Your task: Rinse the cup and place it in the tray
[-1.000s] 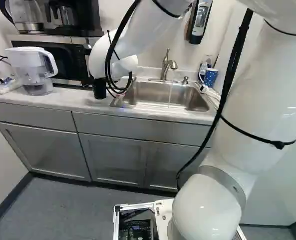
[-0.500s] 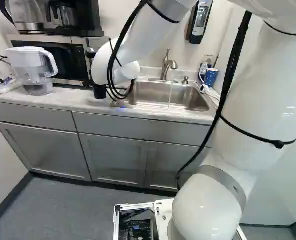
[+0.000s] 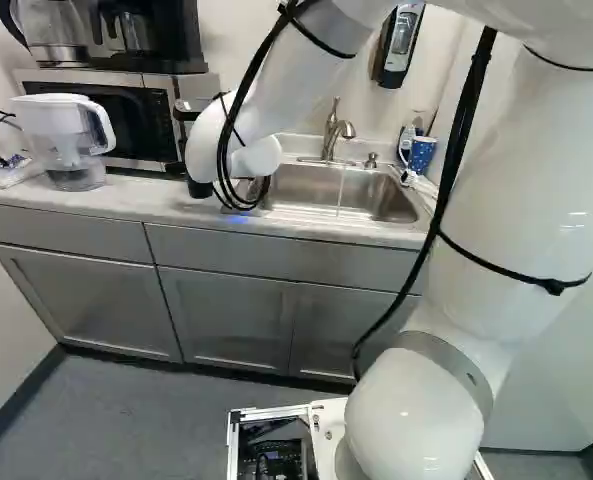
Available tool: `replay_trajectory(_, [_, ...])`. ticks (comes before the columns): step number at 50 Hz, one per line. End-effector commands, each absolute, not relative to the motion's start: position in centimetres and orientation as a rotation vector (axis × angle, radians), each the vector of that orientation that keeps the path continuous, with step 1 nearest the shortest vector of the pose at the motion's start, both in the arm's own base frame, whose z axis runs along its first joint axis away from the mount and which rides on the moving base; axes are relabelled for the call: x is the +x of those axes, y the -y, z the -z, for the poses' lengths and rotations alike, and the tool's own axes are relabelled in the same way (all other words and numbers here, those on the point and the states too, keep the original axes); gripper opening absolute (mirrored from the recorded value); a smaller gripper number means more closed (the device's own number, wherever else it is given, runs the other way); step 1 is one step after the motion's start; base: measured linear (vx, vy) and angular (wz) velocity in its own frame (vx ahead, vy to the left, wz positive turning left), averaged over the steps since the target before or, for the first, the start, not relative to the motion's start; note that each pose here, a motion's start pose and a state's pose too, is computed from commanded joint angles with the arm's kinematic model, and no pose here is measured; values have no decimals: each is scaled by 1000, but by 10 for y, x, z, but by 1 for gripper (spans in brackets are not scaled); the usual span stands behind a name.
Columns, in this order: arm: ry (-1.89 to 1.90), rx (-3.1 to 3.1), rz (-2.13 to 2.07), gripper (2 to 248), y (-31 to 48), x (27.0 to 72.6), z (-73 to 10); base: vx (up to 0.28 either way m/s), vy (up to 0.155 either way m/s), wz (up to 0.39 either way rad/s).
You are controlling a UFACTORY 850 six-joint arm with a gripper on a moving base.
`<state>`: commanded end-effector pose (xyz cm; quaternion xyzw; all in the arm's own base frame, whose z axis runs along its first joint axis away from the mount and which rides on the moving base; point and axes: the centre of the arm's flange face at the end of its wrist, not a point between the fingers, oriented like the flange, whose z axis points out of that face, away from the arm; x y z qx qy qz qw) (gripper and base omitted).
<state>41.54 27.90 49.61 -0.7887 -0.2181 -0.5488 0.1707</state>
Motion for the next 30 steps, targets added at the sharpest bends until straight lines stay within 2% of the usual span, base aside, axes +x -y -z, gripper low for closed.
replay_trajectory(30, [593,-2116,1683,247,-276,404,-481,0,0,0])
